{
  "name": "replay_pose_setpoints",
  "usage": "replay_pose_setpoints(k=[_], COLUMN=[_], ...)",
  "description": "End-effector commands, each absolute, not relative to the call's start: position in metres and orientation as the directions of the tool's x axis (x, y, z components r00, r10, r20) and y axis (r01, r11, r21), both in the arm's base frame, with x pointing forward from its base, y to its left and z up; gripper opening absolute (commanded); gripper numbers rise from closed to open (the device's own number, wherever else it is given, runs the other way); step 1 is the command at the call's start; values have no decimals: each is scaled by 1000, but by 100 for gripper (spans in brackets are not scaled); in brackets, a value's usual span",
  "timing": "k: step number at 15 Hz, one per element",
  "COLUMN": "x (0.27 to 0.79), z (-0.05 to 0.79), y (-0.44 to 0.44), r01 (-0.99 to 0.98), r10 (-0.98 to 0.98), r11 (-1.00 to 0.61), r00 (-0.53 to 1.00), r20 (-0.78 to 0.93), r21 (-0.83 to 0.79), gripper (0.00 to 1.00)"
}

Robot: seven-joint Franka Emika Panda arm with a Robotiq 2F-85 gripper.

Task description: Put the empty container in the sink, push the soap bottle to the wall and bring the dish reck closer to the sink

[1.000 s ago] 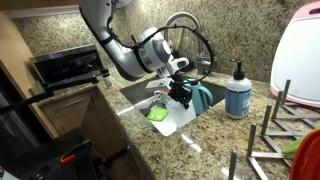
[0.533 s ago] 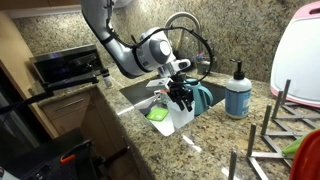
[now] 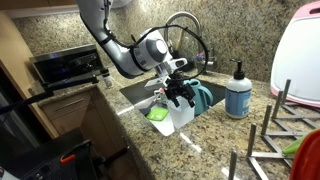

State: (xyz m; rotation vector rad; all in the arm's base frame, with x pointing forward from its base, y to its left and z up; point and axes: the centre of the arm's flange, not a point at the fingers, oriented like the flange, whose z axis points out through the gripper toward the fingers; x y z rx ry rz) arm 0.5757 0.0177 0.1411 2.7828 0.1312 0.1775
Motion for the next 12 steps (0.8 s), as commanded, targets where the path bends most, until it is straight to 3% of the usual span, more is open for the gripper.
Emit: replay_pose_setpoints(k=[1,12], x=[565,534], z=[155,209], y=[39,71], r01=[104,167], r10=[159,261], r11=[-922,-935], r00=[980,922], r20=[120,287], r21=[373,312], gripper=[100,100])
